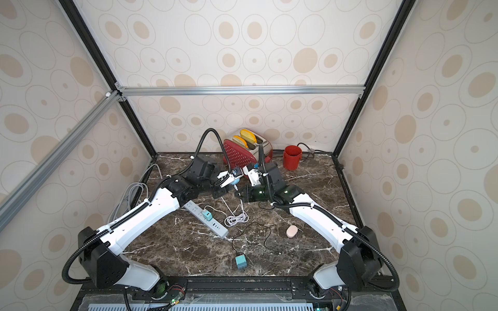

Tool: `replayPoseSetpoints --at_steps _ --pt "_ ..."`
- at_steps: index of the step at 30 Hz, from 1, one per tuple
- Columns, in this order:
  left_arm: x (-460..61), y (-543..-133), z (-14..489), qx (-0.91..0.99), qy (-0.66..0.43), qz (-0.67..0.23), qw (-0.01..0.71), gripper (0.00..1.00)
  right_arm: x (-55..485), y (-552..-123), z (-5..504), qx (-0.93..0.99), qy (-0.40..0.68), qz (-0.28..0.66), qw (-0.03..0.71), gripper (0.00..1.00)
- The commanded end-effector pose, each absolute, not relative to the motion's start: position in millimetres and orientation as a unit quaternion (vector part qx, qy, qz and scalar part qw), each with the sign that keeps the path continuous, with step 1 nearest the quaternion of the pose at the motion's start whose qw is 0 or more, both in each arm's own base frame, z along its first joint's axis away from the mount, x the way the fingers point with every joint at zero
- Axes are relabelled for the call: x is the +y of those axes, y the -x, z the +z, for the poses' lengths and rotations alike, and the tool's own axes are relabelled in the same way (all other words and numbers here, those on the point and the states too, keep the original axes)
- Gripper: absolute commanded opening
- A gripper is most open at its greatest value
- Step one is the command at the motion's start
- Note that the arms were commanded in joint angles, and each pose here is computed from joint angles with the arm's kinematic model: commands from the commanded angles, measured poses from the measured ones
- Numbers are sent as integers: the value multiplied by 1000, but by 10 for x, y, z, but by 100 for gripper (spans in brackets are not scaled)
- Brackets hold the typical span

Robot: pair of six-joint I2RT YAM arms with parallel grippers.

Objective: Charge the bluetooth headset
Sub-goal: Insert the charging cable into the bluetooth headset.

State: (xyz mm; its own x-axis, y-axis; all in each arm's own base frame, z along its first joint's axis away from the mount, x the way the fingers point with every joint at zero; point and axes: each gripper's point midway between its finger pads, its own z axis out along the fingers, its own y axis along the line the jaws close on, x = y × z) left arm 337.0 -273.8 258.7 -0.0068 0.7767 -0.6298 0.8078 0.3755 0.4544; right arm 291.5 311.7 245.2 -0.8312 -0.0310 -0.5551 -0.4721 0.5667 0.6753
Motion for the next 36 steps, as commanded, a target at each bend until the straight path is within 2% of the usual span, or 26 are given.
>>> replayPoseSetpoints --at_steps 1,21,29,36 --pt "-3001 -3101 2623 675 -606 -58 418 25 3180 -3056 2735 826 154 457 292 0" --pt "-3104 -2992 2385 664 -644 -53 376 26 2957 -3167 3167 781 136 473 384 0" --pt "-3184 -2900 2384 653 -655 -78 372 26 3008 -3249 3139 776 130 492 373 0" --pt "-3238 -2841 2235 651 -666 -93 352 27 2966 -3315 3198 772 125 486 391 0"
